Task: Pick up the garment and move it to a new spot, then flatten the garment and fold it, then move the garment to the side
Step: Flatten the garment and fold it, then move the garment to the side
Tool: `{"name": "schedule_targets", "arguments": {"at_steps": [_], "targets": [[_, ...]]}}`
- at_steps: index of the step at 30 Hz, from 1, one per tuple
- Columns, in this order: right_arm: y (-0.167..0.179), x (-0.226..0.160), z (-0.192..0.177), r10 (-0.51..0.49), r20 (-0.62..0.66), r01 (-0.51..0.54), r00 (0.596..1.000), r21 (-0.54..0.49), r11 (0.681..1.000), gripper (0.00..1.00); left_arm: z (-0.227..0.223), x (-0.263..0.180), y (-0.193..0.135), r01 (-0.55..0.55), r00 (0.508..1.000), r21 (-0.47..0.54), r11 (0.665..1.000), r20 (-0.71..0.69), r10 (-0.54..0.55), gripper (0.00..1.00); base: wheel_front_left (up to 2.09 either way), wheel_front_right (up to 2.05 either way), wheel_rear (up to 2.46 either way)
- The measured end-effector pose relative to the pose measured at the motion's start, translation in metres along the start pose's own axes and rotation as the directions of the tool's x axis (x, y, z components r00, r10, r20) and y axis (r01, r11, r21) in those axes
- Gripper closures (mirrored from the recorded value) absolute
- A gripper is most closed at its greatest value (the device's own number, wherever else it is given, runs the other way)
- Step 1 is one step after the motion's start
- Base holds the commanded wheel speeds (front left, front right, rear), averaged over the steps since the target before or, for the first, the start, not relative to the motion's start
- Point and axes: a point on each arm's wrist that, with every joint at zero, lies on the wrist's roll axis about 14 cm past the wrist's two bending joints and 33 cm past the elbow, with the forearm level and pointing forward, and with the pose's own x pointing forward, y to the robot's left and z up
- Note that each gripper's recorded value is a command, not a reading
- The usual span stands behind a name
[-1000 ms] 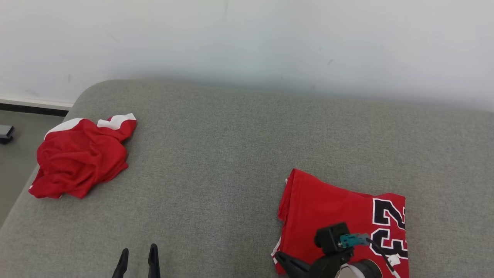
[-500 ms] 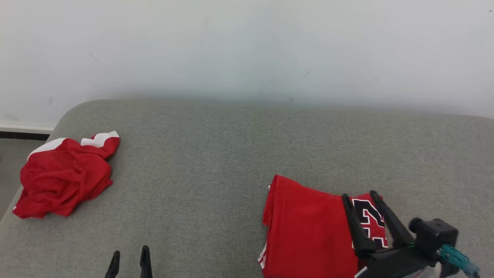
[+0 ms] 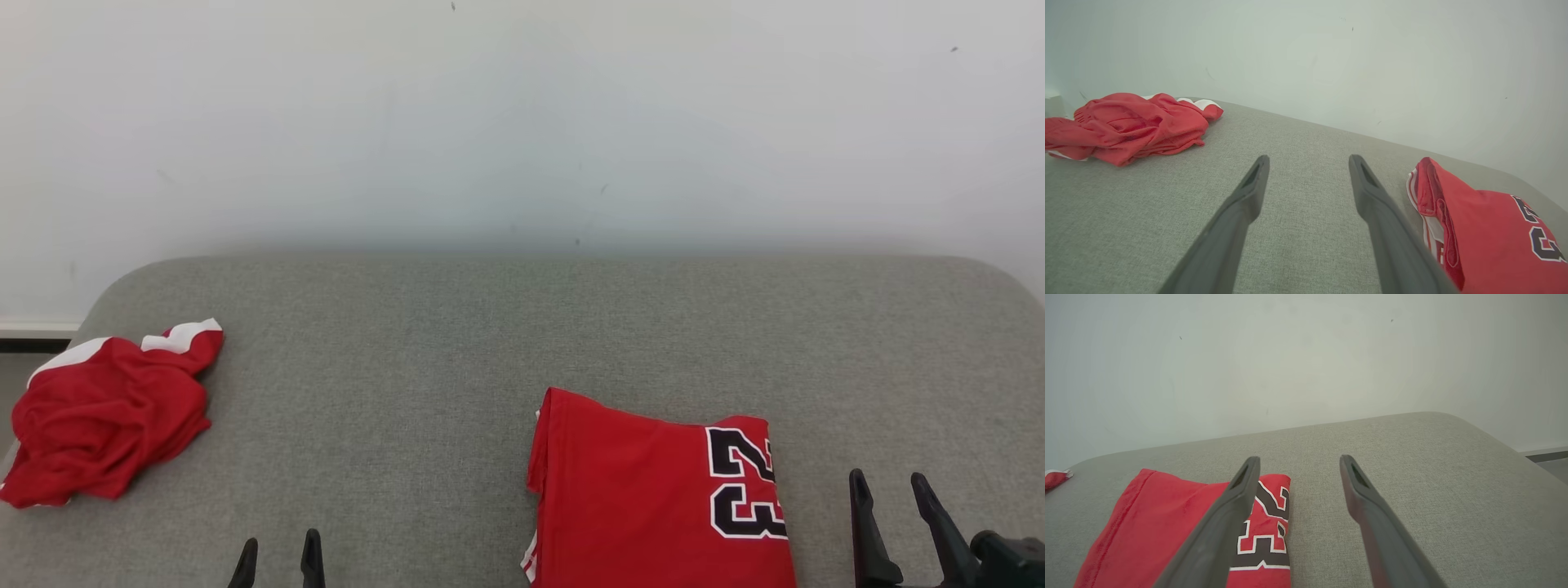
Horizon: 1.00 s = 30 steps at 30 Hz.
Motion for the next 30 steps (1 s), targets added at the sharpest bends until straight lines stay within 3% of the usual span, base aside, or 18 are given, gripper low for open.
{"name": "schedule_targets", "arguments": {"at_steps": [12,30], "targets": [[-0.003,-0.012,-0.023,0.005,-0.064,-0.003,0.998,0.019,1.000,0.00,-0.013,-0.001,0.005,-0.008,0.999,0.003,1.000,-0.043,0.008,0.00,0.00,0.00,0.00],[0.005,-0.009,-0.026,0.020,-0.066,-0.018,0.998,0.034,0.999,0.00,-0.017,0.002,0.007,-0.017,0.998,-0.008,1.000,-0.059,0.016,0.00,0.00,0.00,0.00]]}}
